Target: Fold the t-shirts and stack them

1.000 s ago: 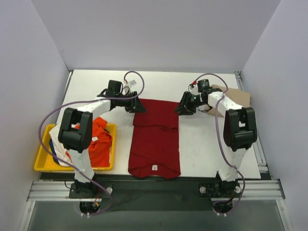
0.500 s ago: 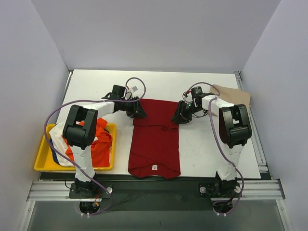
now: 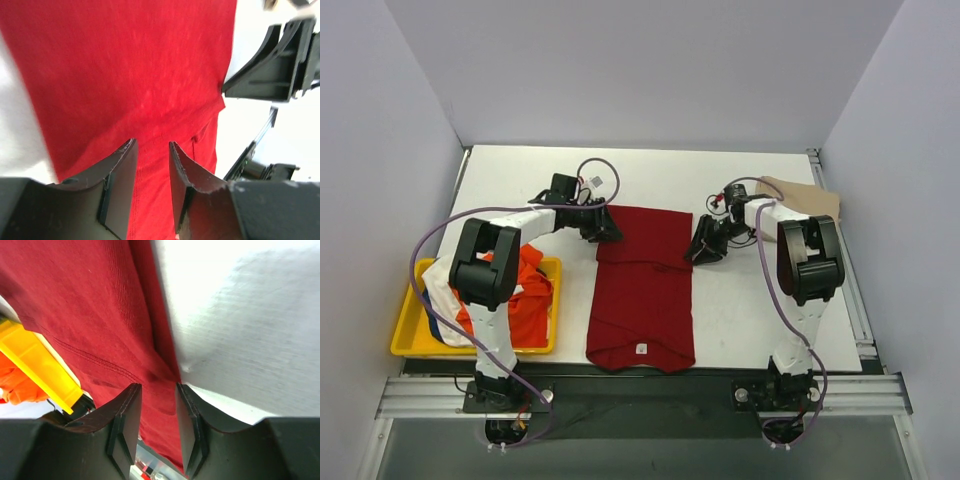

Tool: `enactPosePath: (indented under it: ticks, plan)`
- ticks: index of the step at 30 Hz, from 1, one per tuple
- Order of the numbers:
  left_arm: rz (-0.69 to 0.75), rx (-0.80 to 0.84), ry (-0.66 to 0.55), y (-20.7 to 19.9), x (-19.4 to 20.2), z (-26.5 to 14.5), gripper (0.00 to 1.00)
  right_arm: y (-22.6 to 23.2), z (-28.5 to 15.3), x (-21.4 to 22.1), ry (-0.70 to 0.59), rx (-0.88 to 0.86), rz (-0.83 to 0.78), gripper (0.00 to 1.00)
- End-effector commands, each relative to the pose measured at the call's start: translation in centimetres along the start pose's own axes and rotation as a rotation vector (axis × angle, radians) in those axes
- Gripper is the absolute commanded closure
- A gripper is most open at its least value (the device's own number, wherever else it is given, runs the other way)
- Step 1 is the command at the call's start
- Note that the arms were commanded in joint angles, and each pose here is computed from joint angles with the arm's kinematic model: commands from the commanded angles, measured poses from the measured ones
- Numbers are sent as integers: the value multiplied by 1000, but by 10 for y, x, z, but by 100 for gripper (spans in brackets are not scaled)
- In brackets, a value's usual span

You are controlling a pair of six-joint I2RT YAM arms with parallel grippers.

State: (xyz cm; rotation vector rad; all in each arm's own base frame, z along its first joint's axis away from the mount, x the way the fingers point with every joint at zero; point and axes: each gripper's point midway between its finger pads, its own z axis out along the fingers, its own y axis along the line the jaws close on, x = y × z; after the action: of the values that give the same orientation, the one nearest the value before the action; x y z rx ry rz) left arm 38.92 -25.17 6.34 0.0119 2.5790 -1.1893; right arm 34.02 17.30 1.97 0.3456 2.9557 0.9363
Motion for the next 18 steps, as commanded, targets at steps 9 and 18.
enactPosePath:
  ticks: [9,18]
  plan:
    - [49,-35,-202,6,-97,-21,60,19,-41,-77,-166,-24,-29,62]
    - [50,-128,-236,29,-132,-5,55,25,-30,-139,-250,-6,-68,61]
